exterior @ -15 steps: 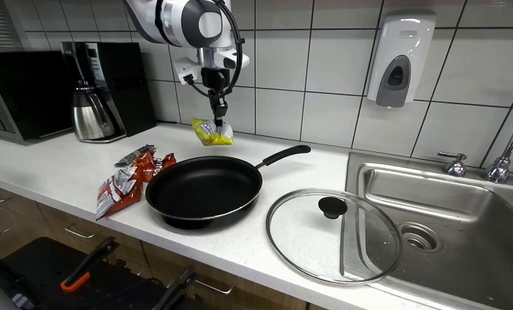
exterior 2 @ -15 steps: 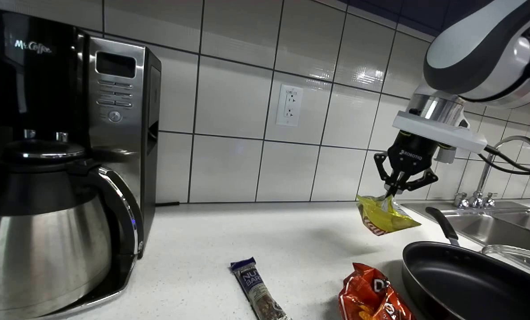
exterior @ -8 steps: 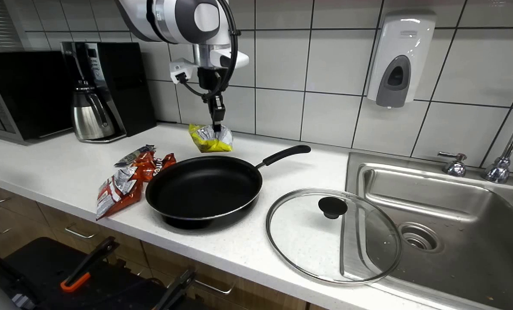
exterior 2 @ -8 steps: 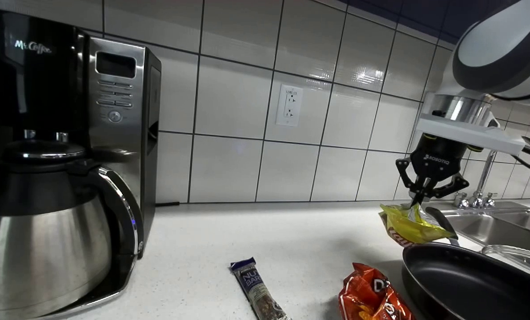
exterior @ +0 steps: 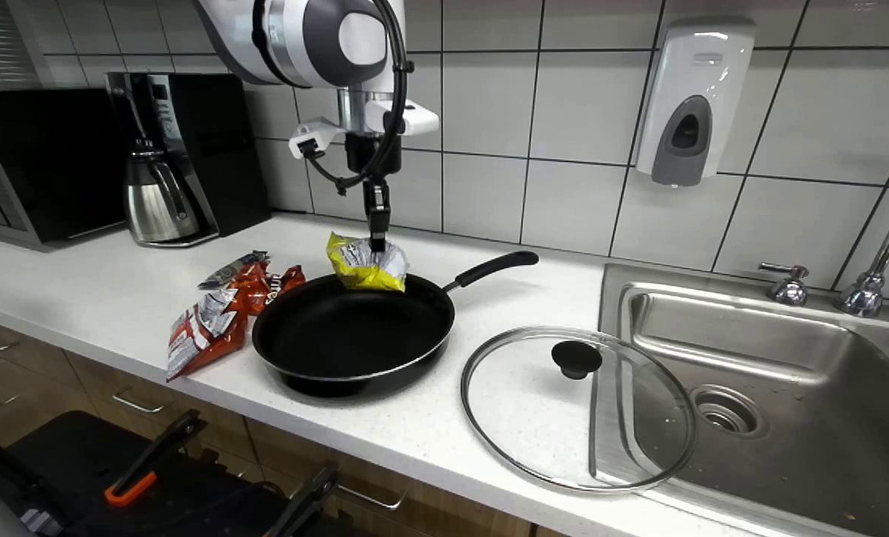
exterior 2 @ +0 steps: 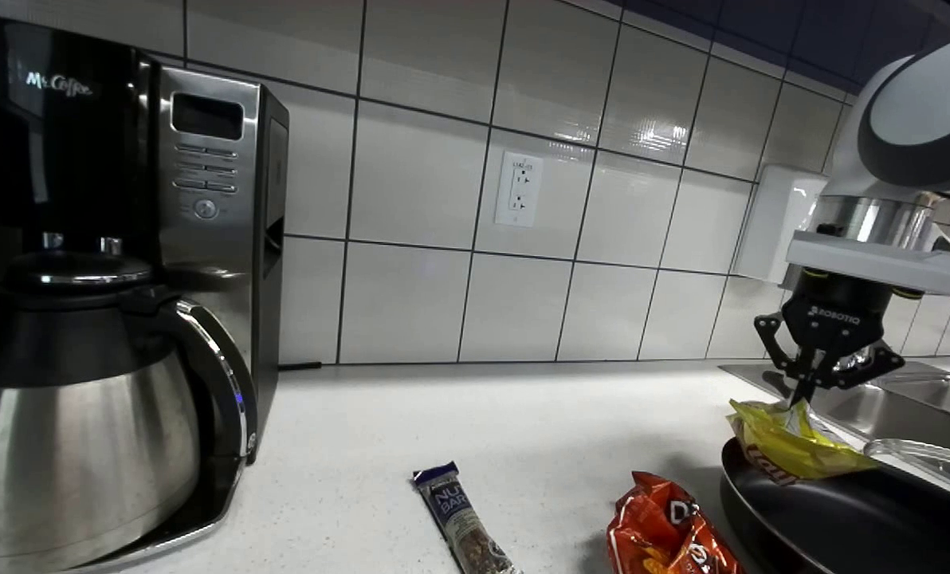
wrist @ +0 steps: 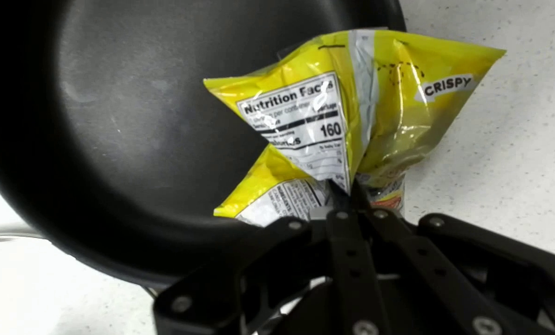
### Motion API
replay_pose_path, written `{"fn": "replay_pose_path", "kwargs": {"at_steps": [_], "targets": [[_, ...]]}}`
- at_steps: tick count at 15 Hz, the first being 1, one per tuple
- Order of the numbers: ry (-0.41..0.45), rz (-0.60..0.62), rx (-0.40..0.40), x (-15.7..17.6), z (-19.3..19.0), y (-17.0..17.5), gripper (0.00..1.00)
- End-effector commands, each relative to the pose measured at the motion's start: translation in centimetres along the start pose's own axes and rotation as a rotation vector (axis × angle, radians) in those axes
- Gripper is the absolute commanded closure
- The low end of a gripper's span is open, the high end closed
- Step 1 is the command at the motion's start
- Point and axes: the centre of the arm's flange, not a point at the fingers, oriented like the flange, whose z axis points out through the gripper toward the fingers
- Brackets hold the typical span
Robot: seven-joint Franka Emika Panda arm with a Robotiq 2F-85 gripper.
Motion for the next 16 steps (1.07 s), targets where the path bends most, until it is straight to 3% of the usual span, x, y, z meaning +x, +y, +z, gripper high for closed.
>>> {"fn": "replay_pose_path", "kwargs": {"at_steps": [1,7,16], "targets": [[-0.019,0.056,-0.035,0.8,0.6,2.0,1.0],[-0.075,0.09,-0.082,2.7,3.7,3.4,1.0],[-0.133,0.121,-0.146,2.7,5.7,5.1,1.0]]}}
